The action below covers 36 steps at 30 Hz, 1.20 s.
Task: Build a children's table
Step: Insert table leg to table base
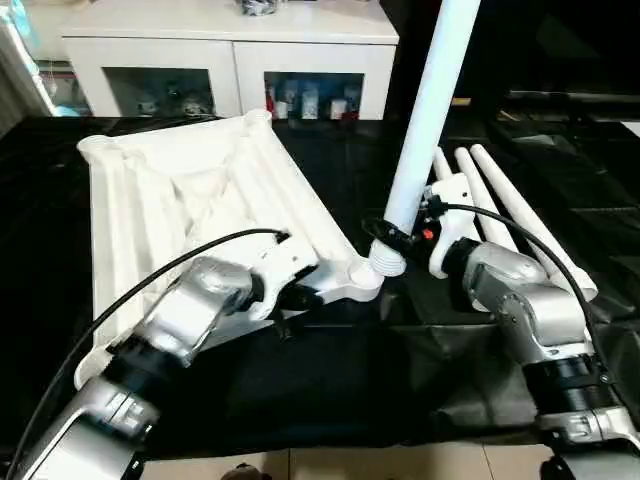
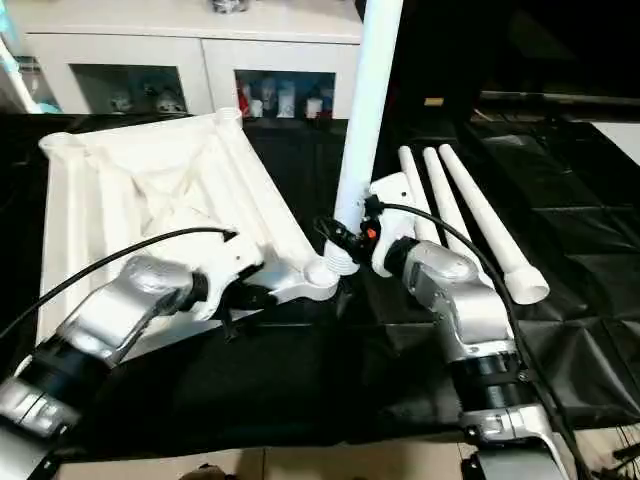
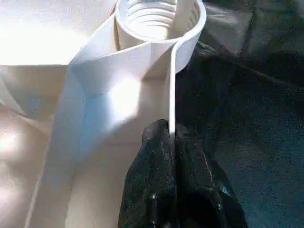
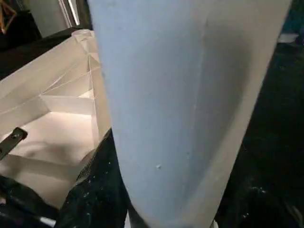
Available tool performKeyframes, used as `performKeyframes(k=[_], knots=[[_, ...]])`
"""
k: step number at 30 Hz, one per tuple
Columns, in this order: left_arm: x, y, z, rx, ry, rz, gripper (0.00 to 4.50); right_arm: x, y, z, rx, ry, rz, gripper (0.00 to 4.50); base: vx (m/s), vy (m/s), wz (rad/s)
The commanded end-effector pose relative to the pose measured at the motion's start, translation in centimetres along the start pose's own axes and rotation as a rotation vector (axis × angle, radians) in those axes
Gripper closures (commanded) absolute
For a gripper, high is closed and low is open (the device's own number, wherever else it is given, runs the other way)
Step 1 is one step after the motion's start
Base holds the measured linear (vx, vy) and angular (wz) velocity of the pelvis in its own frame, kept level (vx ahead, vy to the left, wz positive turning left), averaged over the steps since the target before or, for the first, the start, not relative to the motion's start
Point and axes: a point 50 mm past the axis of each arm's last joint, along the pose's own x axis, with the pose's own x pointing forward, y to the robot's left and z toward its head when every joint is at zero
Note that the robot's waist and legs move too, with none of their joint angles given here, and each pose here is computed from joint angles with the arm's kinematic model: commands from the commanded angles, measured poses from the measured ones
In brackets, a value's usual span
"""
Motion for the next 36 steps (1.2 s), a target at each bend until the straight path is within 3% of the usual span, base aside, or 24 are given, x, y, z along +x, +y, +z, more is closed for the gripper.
performKeyframes(k=[1,10,17,33,36], knots=[[-0.1,-0.5,0.3,0.015,-0.032,-0.037,4.50,0.2,0.2,0.0,0.003,0.000,0.032,2.64,0.000,0.000,0.00],[-0.4,-1.9,-1.2,0.062,0.012,-0.051,4.50,1.1,1.5,-0.6,0.048,0.072,0.186,2.64,0.000,0.000,0.00],[-0.7,-1.6,-1.3,0.082,0.025,-0.034,4.50,1.3,2.0,-1.2,0.045,0.122,0.234,2.64,0.000,0.000,0.00],[-0.8,-1.5,-1.2,0.094,0.032,-0.027,4.50,1.8,1.6,-3.6,0.067,0.196,0.219,2.64,0.000,0.000,0.00],[-0.9,-1.4,-1.2,0.094,0.033,-0.022,4.50,1.6,1.8,-3.2,0.067,0.184,0.249,2.64,0.000,0.000,0.00]])
